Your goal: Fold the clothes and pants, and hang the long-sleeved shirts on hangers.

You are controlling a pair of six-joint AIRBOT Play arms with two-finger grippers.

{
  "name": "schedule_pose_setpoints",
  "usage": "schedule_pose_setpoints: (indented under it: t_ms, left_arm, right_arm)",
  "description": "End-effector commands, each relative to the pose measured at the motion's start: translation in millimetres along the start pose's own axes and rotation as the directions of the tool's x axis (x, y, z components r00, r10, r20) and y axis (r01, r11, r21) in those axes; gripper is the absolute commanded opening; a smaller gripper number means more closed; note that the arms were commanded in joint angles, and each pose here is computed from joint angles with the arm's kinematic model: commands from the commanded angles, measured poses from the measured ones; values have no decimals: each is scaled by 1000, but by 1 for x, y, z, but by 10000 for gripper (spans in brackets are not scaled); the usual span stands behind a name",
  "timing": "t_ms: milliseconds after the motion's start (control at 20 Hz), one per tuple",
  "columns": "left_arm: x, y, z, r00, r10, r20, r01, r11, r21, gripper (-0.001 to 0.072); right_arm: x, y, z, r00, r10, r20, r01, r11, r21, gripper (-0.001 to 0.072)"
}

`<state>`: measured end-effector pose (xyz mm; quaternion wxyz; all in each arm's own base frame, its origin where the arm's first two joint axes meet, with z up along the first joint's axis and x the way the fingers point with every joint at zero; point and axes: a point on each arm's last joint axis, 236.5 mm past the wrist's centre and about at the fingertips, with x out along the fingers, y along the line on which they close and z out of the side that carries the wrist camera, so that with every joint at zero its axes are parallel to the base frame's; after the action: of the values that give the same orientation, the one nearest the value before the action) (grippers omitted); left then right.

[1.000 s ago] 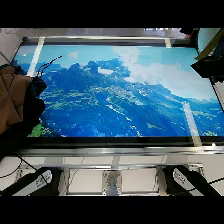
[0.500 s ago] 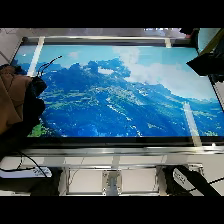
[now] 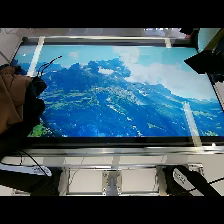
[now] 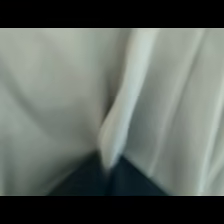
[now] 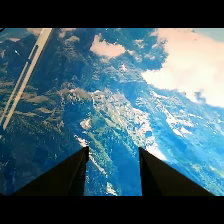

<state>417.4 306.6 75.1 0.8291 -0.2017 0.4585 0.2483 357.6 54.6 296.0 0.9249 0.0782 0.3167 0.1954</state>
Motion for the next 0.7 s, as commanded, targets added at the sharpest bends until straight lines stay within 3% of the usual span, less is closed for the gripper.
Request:
schedule_pose_setpoints:
  t_ms: [0,150,250,350,450,550,650]
  left_arm:
    - [-7,-30,3,992,-127,10,127,992,28,15]
    - [-53,-65,14,964,-256,79,256,967,9,14]
    - [-122,-115,29,878,-439,190,434,898,66,15]
    - [-207,-177,25,730,-635,252,613,772,171,15]
    - [-279,-238,-8,604,-768,213,702,639,314,14]
    - [-326,-292,-59,539,-835,108,724,525,446,15]
    - [-357,-346,-129,471,-879,-79,760,358,542,15]
  right_arm:
    - [-1,2,1,1000,5,3,-5,1000,10,368]
    - [-6,0,3,1000,-19,9,19,1000,-7,368]
    - [-21,-8,11,996,-88,24,89,995,-50,368]
    - [-45,-19,19,981,-191,38,194,976,-101,368]
    - [-73,-34,23,949,-314,41,316,937,-149,368]
    - [-105,-53,23,893,-448,39,448,878,-169,368]
    - [-134,-69,23,830,-556,44,553,809,-199,368]
